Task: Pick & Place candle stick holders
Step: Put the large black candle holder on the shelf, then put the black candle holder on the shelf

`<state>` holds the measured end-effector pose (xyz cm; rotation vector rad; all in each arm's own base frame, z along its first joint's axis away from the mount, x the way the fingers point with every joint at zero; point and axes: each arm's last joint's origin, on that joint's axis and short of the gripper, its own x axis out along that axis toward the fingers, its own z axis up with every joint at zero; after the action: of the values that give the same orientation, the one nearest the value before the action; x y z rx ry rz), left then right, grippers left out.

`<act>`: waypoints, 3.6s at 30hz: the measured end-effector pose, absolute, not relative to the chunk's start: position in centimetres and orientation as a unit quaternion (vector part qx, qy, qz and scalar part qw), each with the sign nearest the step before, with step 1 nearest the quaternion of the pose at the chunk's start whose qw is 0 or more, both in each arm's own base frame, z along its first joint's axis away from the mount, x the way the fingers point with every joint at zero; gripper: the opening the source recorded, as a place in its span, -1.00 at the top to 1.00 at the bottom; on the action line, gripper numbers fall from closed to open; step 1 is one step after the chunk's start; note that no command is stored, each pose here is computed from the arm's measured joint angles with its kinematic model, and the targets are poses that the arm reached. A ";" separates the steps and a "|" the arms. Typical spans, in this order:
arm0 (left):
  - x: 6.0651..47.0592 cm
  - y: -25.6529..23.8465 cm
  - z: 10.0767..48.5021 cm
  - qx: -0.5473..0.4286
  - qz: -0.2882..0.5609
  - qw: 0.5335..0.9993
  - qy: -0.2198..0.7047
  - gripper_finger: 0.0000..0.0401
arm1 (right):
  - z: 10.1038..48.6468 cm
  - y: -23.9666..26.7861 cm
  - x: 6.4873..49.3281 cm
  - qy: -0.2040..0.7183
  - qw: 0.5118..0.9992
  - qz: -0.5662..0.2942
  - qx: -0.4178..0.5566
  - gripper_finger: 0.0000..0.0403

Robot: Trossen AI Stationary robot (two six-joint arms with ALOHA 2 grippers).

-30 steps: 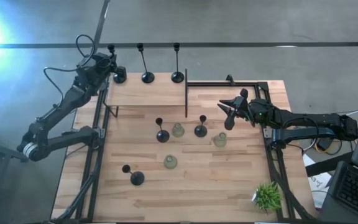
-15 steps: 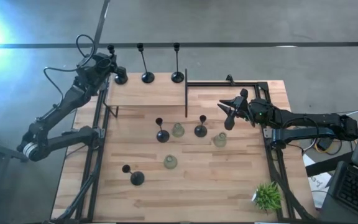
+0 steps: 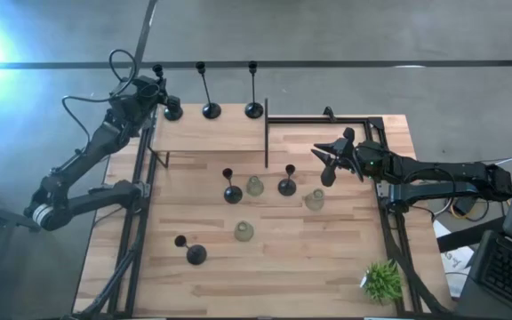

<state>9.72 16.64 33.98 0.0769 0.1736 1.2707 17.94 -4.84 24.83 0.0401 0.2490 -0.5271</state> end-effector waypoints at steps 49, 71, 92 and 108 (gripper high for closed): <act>8.7 14.5 34.3 0.006 0.550 0.831 0.085 0.20 | 24.8 -4.8 17.9 0.120 0.958 -0.259 0.028 0.54; 5.4 5.5 35.3 -0.074 0.229 0.970 0.036 0.29 | 24.8 -4.8 18.0 0.120 0.961 -0.247 0.032 0.55; 4.9 3.4 28.8 -0.141 0.068 0.987 0.019 0.33 | 24.9 -4.7 18.0 0.114 0.963 -0.239 0.043 0.60; 5.9 3.1 27.2 -0.059 -0.017 0.998 0.018 0.33 | 24.8 -4.7 18.0 0.116 0.963 -0.239 0.046 0.66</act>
<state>5.91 3.13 27.15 -0.1191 0.0360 -0.0347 18.01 -4.71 24.75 0.0922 0.2341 -0.4840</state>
